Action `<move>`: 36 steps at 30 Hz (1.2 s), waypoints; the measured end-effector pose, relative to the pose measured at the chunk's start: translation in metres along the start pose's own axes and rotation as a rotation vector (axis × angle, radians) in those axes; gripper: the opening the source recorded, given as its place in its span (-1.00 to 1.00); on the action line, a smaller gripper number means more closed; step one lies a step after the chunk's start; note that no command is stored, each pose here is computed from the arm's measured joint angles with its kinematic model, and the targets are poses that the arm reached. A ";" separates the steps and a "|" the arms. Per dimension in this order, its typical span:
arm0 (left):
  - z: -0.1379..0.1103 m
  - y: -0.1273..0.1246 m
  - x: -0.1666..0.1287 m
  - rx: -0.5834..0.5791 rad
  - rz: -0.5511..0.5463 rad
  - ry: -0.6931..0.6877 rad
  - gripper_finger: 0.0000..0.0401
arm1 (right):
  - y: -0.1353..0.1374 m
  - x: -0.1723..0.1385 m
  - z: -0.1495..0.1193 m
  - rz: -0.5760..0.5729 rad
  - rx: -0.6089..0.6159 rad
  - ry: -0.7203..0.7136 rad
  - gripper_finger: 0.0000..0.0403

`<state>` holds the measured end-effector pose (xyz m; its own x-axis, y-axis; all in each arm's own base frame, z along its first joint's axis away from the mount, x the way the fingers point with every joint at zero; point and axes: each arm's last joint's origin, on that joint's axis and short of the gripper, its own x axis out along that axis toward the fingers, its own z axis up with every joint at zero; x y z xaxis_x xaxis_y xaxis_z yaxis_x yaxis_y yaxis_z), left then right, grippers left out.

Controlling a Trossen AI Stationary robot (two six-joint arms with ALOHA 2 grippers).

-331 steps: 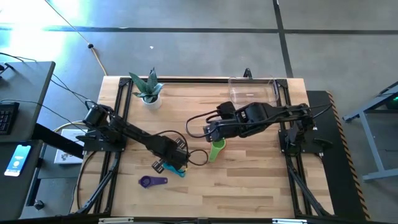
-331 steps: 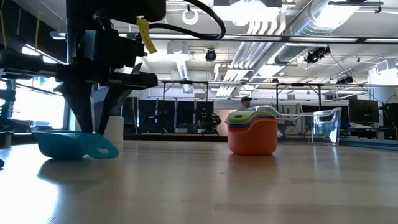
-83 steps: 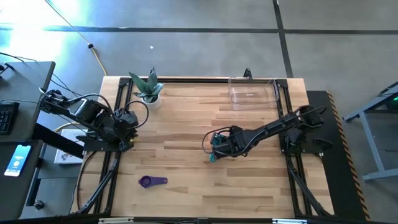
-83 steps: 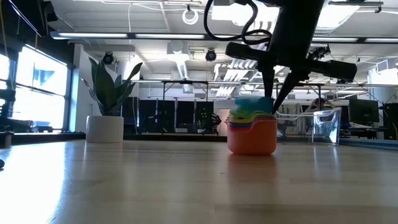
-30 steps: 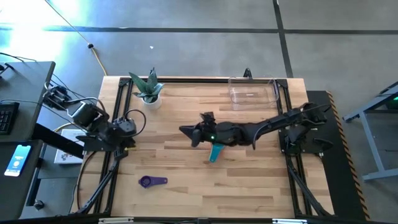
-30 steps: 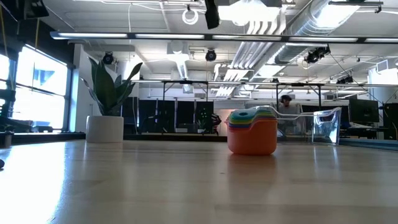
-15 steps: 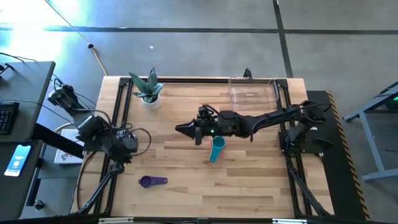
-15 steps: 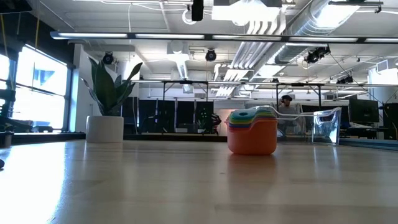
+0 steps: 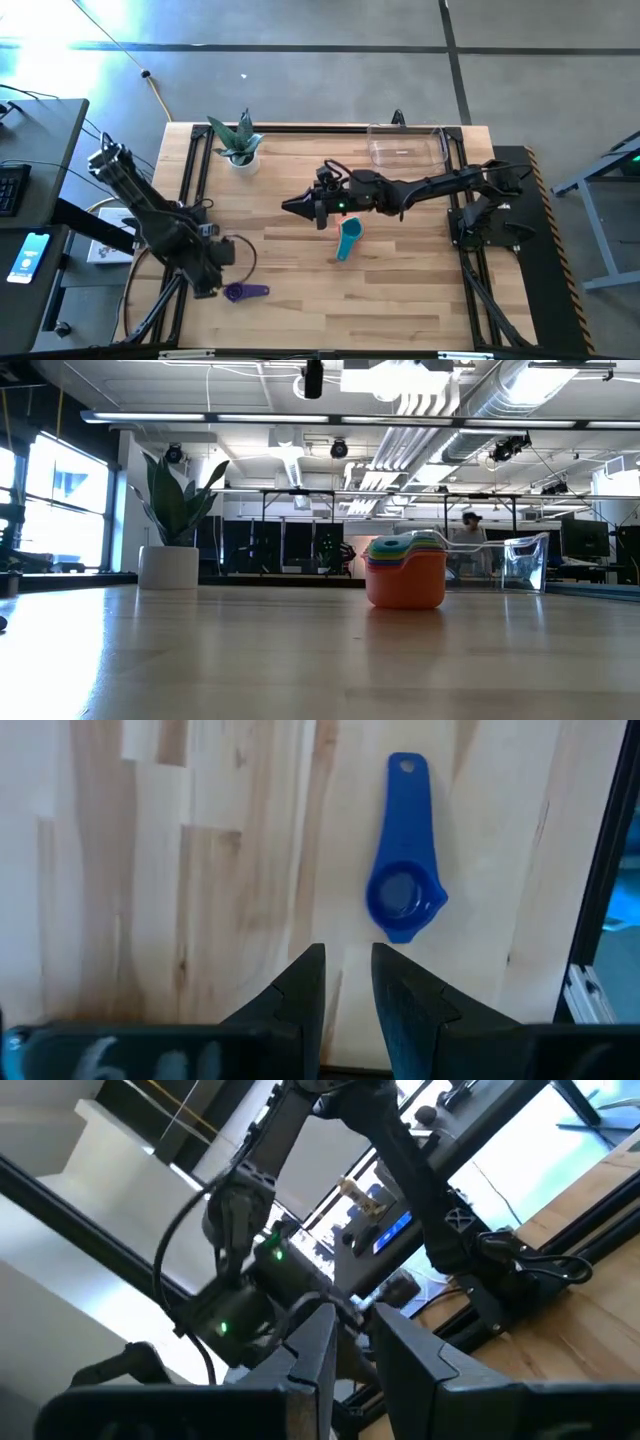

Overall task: Nest measuring cups in basket
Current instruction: Stack the purple measuring cup on top of the light blue measuring cup

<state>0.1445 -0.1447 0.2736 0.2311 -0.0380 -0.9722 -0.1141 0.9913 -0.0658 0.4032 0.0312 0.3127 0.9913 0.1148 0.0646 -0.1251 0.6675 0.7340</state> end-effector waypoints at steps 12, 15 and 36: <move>0.003 -0.038 0.044 0.079 0.086 0.030 -0.63 | 0.000 0.000 0.000 0.031 0.007 0.033 -0.69; 0.001 -0.045 0.054 0.097 0.111 0.050 -0.63 | 0.000 0.000 0.000 0.031 0.007 0.034 -0.69; -0.009 -0.068 0.103 0.122 0.175 0.118 -0.63 | 0.003 0.000 -0.003 0.064 -0.020 0.068 -0.69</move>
<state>0.1677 -0.2174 0.1764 0.1029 0.1279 -0.9864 -0.0232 0.9917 0.1262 0.4026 0.0358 0.3127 0.9762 0.2069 0.0645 -0.1896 0.6715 0.7163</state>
